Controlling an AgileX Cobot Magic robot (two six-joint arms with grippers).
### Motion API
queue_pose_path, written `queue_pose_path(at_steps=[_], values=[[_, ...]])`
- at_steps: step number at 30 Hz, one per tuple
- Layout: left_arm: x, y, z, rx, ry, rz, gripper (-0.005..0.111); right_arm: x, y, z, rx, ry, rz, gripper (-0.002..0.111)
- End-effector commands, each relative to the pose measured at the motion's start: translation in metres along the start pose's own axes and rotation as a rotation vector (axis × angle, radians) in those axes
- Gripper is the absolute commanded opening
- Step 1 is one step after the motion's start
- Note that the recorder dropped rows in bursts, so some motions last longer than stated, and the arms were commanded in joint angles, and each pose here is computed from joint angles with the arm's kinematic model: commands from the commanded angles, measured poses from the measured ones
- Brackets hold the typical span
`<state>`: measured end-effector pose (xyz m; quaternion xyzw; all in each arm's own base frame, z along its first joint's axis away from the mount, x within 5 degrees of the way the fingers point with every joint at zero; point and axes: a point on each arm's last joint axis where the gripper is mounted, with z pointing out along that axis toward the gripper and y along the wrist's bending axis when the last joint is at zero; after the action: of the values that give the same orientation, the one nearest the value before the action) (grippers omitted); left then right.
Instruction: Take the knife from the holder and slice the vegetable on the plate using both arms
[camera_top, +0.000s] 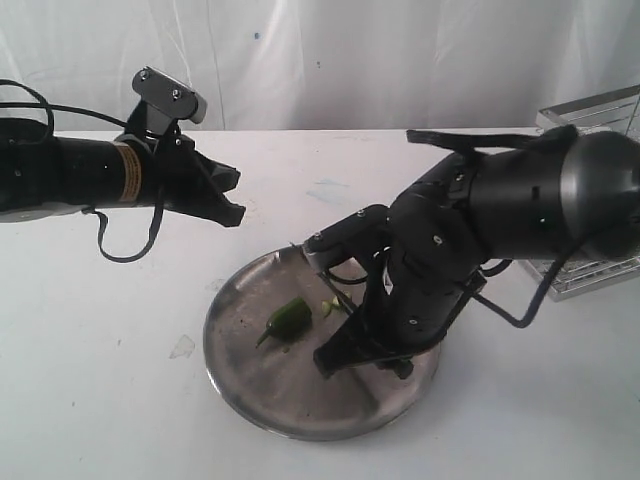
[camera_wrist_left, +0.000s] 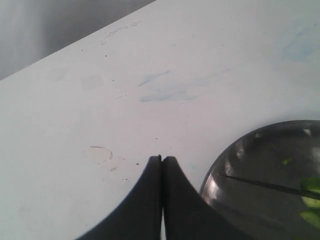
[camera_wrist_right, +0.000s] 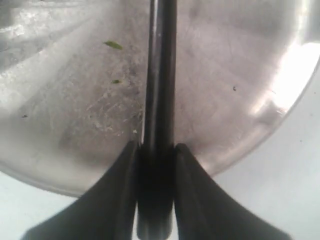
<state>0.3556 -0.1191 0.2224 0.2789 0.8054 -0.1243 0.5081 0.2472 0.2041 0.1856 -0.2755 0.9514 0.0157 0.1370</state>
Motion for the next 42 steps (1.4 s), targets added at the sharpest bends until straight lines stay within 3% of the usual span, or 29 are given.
queue_pose_path(at_steps=[1,4,7,9,10,13,17,21,23,25,28,29,33,34,35,36,37,38,39,41,42], values=[[-0.001,-0.002,-0.002,0.003,0.0,0.0,0.0,0.005,-0.006,-0.026,0.0,-0.034,-0.05,0.0],[-0.007,0.002,-0.011,-0.058,0.007,-0.137,0.0,0.007,-0.007,-0.037,-0.002,-0.06,-0.129,0.0],[-0.019,0.012,-0.033,-0.19,0.022,-0.156,0.0,0.011,-0.008,-0.042,0.006,-0.03,-0.245,0.0],[-0.029,0.017,-0.053,-0.288,0.024,-0.131,0.0,0.013,-0.009,-0.046,0.008,-0.017,-0.318,0.0],[-0.035,0.019,-0.062,-0.319,0.022,-0.055,0.0,0.013,-0.009,-0.048,0.009,-0.024,-0.327,0.0],[-0.043,0.016,-0.079,-0.343,-0.006,0.013,0.0,0.012,-0.009,-0.056,0.009,-0.068,-0.325,0.0],[-0.041,0.007,-0.076,-0.246,-0.036,-0.051,0.0,0.01,-0.009,-0.058,0.008,-0.102,-0.326,0.0],[-0.042,0.0,-0.066,-0.102,-0.049,-0.311,0.0,0.01,-0.009,-0.058,0.008,-0.1,-0.326,0.0],[-0.043,-0.001,-0.064,0.008,-0.047,-0.321,0.0,0.011,-0.009,-0.058,0.008,-0.088,-0.326,0.0],[-0.042,0.003,-0.065,0.011,-0.047,-0.325,0.0,0.013,-0.009,-0.058,0.005,-0.074,-0.323,0.0],[-0.037,0.016,-0.067,-0.098,-0.038,-0.248,0.0,0.014,-0.008,-0.058,-0.012,-0.069,-0.308,0.0],[-0.032,0.023,-0.068,-0.182,-0.022,-0.213,0.0,0.014,-0.007,-0.058,-0.018,-0.069,-0.303,0.0],[0.004,0.06,-0.09,-0.716,0.166,-0.019,0.0,0.016,-0.007,-0.056,-0.026,-0.061,-0.298,0.0],[0.014,0.064,-0.096,-0.802,0.232,0.039,0.0,0.016,-0.007,-0.056,-0.026,-0.061,-0.303,0.0],[0.025,0.067,-0.103,-0.889,0.301,0.027,0.0,0.016,-0.007,-0.056,-0.026,-0.061,-0.311,0.0],[0.041,0.066,-0.108,-0.912,0.415,-0.066,0.0,0.015,-0.007,-0.056,-0.026,-0.071,-0.313,0.0],[0.045,0.06,-0.103,-0.826,0.456,-0.091,0.0,0.015,-0.007,-0.056,-0.026,-0.074,-0.311,0.0],[0.049,0.043,-0.091,-0.595,0.5,-0.088,0.0,0.014,-0.007,-0.056,-0.026,-0.081,-0.311,0.0],[0.048,0.034,-0.088,-0.525,0.514,-0.094,0.0,0.014,-0.006,-0.056,-0.026,-0.085,-0.311,0.0],[0.039,0.015,-0.079,-0.325,0.672,-0.051,0.0,0.014,-0.007,-0.056,-0.024,-0.085,-0.312,0.0],[0.031,0.003,-0.073,-0.153,0.767,-0.05,0.0,0.013,-0.007,-0.056,-0.025,-0.092,-0.31,0.0]])
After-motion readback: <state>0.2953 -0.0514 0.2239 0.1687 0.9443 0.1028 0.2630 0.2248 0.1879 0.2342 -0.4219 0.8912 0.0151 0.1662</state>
